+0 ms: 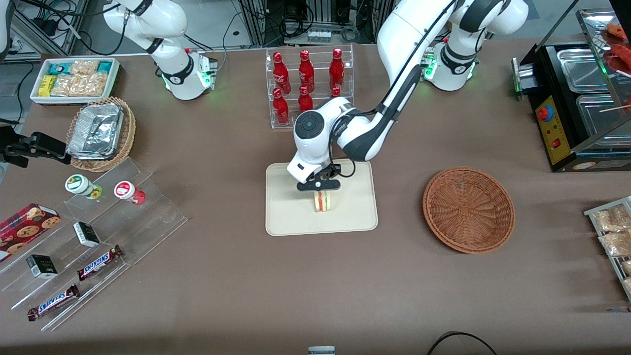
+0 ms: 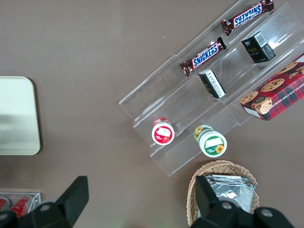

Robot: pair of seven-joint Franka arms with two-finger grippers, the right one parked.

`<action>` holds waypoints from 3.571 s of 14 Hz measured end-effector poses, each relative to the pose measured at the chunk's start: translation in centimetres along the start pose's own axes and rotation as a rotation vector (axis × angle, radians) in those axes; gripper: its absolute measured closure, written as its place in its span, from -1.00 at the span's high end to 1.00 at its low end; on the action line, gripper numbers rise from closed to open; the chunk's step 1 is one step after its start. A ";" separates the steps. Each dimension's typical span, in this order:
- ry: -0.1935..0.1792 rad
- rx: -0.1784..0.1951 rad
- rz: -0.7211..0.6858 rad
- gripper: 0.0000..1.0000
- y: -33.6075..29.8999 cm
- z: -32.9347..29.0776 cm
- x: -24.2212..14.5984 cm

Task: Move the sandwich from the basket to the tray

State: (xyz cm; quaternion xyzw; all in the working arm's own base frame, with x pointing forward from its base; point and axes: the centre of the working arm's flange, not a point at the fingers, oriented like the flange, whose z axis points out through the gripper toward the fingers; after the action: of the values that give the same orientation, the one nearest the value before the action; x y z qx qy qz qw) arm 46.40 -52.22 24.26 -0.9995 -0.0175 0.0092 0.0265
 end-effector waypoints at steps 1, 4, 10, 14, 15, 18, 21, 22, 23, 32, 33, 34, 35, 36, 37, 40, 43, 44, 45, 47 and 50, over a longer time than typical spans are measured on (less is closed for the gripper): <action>-0.002 0.002 0.000 -0.66 0.0 0.2 0.0; 0.003 -0.004 -0.001 -0.70 0.1 0.5 0.0; 0.007 -0.010 -0.002 0.17 0.2 0.6 0.1; 0.023 -0.004 -0.049 0.97 -0.8 -4.7 1.6; 0.032 -0.007 -0.086 1.00 -1.8 -7.3 2.5; 0.053 -0.014 -0.206 1.00 -8.0 -15.4 6.1; 0.053 -0.004 -0.293 1.00 -15.0 -20.8 9.1; 0.046 0.006 -0.292 1.00 -17.2 -22.1 9.7; 0.036 0.016 -0.287 1.00 -19.4 -23.3 10.2; -0.068 0.026 -0.196 1.00 -38.0 -31.5 11.2; -0.076 0.017 -0.181 1.00 -39.7 -32.2 11.0; -0.082 0.009 -0.169 1.00 -41.6 -32.8 10.9; -0.087 0.004 -0.155 1.00 -43.4 -33.4 10.7; -0.088 0.000 -0.141 1.00 -44.9 -33.8 10.4; -0.088 -0.003 -0.121 1.00 -46.2 -34.1 10.0; -0.090 -0.008 -0.046 1.00 -49.5 -34.5 8.1; -0.090 -0.009 -0.014 1.00 -50.2 -34.8 6.7; -0.089 -0.009 -0.005 1.00 -50.1 -34.8 6.6; -0.089 -0.009 0.003 1.00 -50.0 -34.8 6.6; -0.090 -0.008 0.018 1.00 -49.4 -34.5 6.9; -0.079 -0.010 0.044 1.00 -48.3 -34.8 7.6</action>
State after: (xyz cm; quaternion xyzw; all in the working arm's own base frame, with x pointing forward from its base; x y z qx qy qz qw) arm 52.97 -5.60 61.48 -0.9986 0.0036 0.0490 0.0204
